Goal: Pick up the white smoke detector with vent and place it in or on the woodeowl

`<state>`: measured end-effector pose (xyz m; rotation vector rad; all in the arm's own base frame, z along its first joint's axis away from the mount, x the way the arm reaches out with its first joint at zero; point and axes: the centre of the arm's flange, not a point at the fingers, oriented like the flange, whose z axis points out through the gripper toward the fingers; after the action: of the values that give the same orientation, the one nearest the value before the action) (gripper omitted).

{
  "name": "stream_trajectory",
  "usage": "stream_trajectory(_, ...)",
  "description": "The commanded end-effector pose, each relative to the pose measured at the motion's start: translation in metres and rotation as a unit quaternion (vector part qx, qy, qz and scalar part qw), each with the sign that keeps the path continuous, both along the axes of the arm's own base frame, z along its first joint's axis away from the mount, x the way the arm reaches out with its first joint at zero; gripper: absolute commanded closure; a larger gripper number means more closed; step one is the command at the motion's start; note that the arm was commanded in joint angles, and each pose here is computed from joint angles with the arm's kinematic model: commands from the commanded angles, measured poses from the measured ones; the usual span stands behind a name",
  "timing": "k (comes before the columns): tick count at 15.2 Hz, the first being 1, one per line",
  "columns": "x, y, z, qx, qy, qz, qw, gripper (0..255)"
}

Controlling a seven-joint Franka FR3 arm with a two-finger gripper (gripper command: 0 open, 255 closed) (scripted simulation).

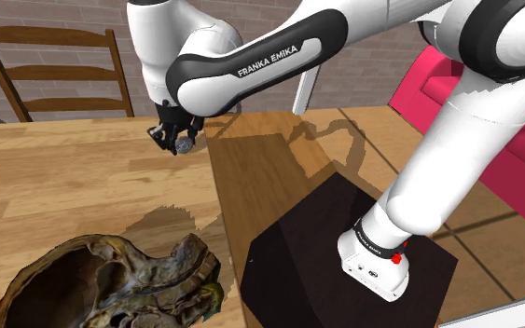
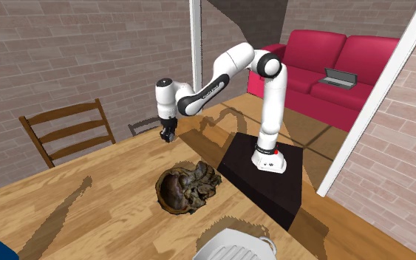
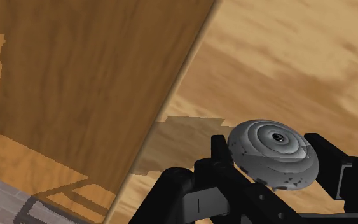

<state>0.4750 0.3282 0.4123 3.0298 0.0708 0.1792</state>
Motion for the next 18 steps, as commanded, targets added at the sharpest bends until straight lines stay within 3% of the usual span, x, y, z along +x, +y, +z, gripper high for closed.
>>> stream_trajectory(1, 0.000, 0.000, 0.011, 0.000, 0.000, 0.000, 1.0000, 255)
stream_trajectory(18, 0.000, 0.000, 0.101, 0.000, 0.000, 0.000, 1.0000, 255)
